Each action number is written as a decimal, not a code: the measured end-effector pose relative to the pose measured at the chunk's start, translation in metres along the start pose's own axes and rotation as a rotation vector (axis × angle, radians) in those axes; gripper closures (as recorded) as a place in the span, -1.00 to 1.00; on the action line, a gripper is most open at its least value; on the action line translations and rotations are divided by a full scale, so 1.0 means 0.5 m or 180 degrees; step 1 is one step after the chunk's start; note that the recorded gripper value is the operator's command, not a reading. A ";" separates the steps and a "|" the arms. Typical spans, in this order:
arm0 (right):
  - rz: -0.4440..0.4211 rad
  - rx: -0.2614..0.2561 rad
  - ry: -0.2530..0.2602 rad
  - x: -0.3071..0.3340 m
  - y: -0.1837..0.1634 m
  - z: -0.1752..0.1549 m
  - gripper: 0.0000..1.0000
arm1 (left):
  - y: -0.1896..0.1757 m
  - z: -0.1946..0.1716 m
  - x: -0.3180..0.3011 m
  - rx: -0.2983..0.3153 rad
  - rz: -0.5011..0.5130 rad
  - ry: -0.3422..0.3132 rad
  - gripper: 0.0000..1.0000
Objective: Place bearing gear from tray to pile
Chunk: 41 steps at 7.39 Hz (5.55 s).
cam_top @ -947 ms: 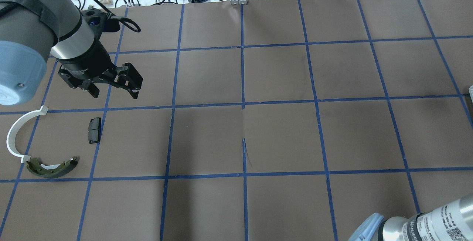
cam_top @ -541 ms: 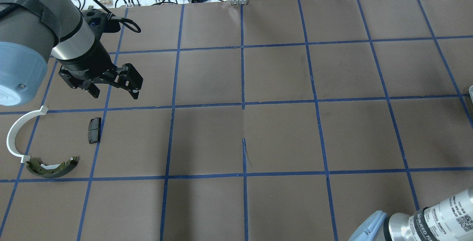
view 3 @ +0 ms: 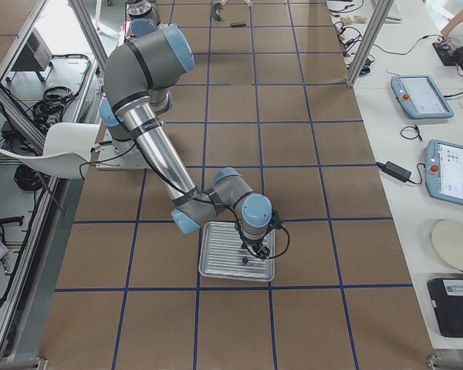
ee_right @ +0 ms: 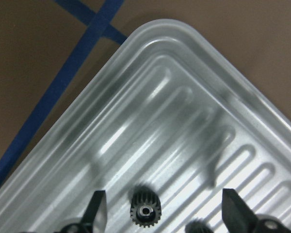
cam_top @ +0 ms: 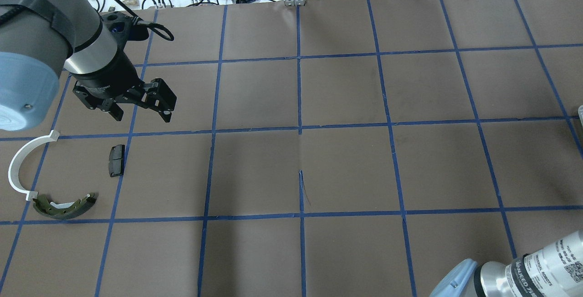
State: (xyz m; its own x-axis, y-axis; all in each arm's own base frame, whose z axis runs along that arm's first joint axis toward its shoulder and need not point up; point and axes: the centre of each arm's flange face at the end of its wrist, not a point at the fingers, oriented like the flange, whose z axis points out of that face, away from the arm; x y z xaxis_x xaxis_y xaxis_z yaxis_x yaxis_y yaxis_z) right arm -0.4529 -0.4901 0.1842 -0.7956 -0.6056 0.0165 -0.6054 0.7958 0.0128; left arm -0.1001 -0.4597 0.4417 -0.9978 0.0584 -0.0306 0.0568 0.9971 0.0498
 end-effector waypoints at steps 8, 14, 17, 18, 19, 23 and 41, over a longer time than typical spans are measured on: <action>0.0319 -0.0209 0.0150 -0.056 -0.085 -0.122 1.00 | -0.001 -0.002 -0.002 0.0006 -0.0008 -0.0004 -1.00; 0.1183 0.0215 -0.0037 -0.579 -0.764 -0.249 1.00 | -0.003 -0.007 -0.005 0.0019 -0.0018 -0.0011 -1.00; 0.1975 0.0374 -0.0273 -0.946 -0.976 -0.222 1.00 | -0.010 0.009 -0.022 -0.0031 -0.0088 0.0005 -1.00; 0.2159 0.0379 -0.0300 -1.057 -1.012 -0.211 1.00 | -0.013 0.014 -0.024 -0.0049 -0.0105 0.0006 -1.00; 0.2348 0.0372 -0.0299 -1.171 -1.037 -0.195 0.99 | -0.015 0.019 -0.027 -0.0068 -0.0116 0.0007 -1.00; 0.2679 0.0310 -0.0363 -1.357 -1.075 -0.096 -0.98 | -0.028 0.044 -0.035 -0.0056 -0.0118 0.0008 -1.00; 0.1739 0.0061 0.0167 -0.038 0.008 -0.085 -0.92 | -0.194 0.515 0.386 0.0064 0.0471 0.0142 -0.60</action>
State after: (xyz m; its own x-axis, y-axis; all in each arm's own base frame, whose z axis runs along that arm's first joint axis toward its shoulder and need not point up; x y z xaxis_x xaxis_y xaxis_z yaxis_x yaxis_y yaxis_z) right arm -0.4393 -0.4753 0.2263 -0.9925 -0.1030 0.0654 -0.1051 0.9940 -0.0297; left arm -0.2896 -0.5329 0.1741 -0.9790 0.2030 0.0201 0.2035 0.9786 0.0304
